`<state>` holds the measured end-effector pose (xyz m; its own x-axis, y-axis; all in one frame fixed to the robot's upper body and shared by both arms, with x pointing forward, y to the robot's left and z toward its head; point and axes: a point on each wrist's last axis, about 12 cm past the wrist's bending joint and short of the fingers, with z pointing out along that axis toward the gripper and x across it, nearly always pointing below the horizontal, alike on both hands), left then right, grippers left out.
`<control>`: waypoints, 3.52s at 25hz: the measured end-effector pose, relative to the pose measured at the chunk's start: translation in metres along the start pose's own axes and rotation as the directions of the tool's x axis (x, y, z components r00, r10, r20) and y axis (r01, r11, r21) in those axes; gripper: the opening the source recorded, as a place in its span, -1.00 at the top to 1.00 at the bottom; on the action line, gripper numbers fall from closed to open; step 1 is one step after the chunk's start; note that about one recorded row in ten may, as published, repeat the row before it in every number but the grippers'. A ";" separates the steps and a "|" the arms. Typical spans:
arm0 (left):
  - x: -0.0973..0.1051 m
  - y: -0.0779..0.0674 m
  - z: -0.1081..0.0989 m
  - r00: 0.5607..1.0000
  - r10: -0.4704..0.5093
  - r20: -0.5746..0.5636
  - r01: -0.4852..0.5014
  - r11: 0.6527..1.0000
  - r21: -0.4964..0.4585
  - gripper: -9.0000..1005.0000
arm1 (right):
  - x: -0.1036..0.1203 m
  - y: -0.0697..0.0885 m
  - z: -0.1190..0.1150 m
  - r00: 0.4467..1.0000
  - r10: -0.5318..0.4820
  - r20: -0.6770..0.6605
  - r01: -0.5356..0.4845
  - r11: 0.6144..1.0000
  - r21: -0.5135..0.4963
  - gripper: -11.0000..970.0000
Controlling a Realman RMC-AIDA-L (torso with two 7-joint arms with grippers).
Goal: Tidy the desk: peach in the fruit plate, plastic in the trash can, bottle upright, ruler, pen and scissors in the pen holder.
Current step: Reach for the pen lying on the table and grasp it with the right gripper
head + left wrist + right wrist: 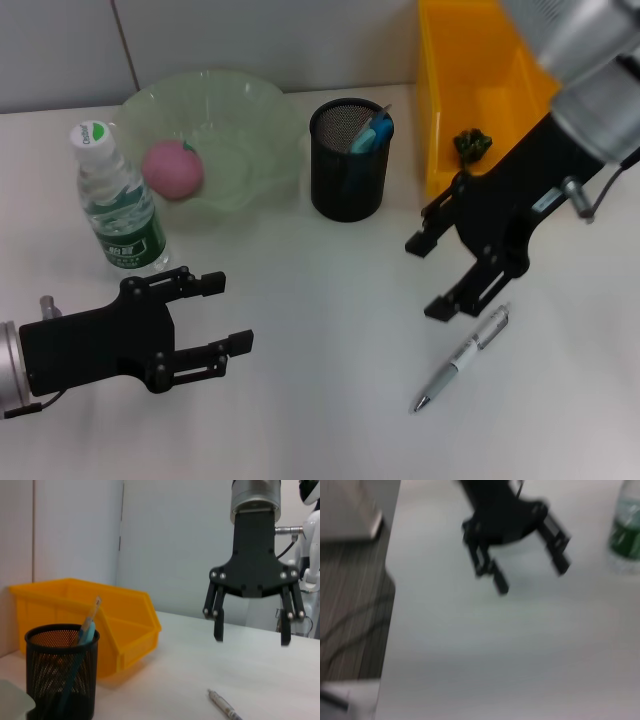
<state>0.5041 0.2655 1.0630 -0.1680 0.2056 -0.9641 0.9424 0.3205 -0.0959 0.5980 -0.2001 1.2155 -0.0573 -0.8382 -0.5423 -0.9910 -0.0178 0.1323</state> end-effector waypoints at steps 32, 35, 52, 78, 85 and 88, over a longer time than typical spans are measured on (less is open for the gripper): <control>0.009 -0.012 -0.002 0.995 0.030 -0.097 -0.024 0.998 0.066 -0.50 | -0.025 0.006 0.062 0.863 -0.329 -0.384 0.308 0.944 -0.117 -0.62; 0.007 -0.012 -0.001 0.995 0.033 -0.094 -0.026 0.997 0.070 -0.50 | -0.024 0.008 0.066 0.850 -0.343 -0.400 0.317 0.939 -0.132 -0.62; 0.007 -0.012 0.001 0.996 0.023 -0.085 -0.018 0.998 0.057 -0.50 | -0.026 0.014 0.083 0.758 -0.456 -0.467 0.412 0.889 -0.200 -0.62; 0.011 -0.014 0.004 0.997 -0.007 -0.076 0.011 0.998 0.059 -0.50 | -0.025 0.021 0.103 0.691 -0.554 -0.465 0.499 0.831 -0.248 -0.62; 0.012 -0.015 0.004 0.997 -0.007 -0.079 0.012 0.998 0.064 -0.50 | -0.023 0.023 0.109 0.680 -0.566 -0.466 0.509 0.822 -0.255 -0.62; 0.012 -0.015 0.005 0.997 -0.007 -0.078 0.012 0.998 0.064 -0.50 | -0.023 0.023 0.109 0.682 -0.566 -0.464 0.510 0.822 -0.255 -0.62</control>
<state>0.4893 0.2589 1.0521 -0.1972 0.2751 -0.9410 0.9568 0.2632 -0.1235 0.5637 -0.1216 1.1408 0.5779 -0.8139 -0.0598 -0.8131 -0.5805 0.0436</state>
